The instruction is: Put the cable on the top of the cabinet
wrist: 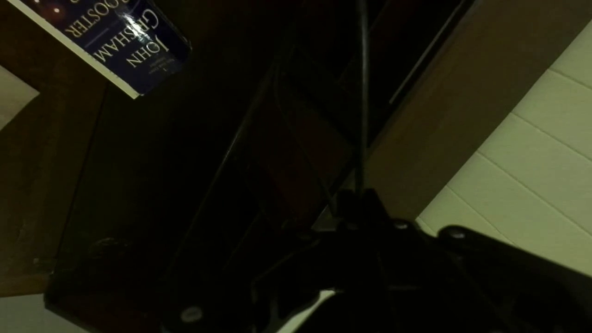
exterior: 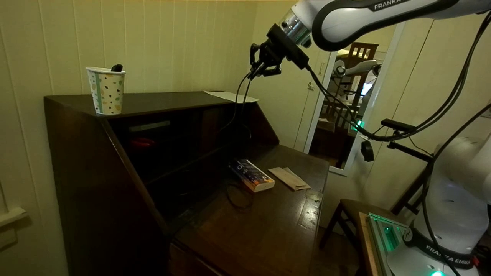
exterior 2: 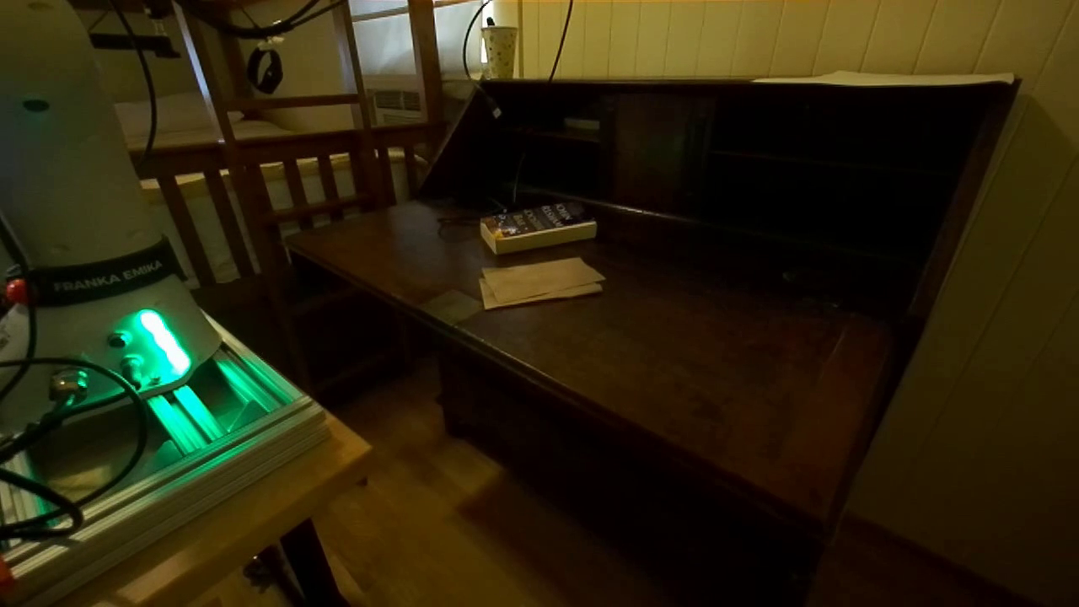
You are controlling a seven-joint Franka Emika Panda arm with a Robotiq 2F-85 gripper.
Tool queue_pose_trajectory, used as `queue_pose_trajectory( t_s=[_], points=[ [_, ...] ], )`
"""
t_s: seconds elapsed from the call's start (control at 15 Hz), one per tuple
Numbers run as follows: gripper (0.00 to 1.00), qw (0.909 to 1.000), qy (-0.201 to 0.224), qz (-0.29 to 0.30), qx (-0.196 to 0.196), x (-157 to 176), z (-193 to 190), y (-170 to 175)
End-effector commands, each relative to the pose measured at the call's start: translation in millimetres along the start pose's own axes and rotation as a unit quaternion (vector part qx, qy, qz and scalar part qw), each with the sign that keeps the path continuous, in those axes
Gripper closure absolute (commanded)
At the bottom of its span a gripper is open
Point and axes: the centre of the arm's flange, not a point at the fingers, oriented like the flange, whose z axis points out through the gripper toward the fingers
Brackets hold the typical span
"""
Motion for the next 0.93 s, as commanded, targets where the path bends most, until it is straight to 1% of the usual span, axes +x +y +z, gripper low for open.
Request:
queue_pose_trajectory(
  t_s=[0.0, 0.07, 0.13, 0.2, 0.4, 0.6, 0.87],
  points=[
    [0.95, 1.0000, -0.001, -0.001, 0.000, -1.7, 1.1, 0.5],
    [0.99, 1.0000, -0.001, -0.001, 0.000, -2.7, 1.9, 1.0],
    [0.99, 0.9988, 0.028, 0.030, 0.026, 3.3, 3.5, -18.7],
    [0.99, 0.9965, 0.036, 0.057, 0.049, 12.5, -1.3, -40.8],
    [0.99, 0.9869, 0.069, 0.098, 0.108, 46.0, -28.1, -95.9],
    [0.99, 0.9705, 0.096, 0.140, 0.171, 87.9, -54.5, -142.5],
    [0.99, 0.9400, 0.120, 0.203, 0.247, 139.9, -84.1, -188.6]
  ],
)
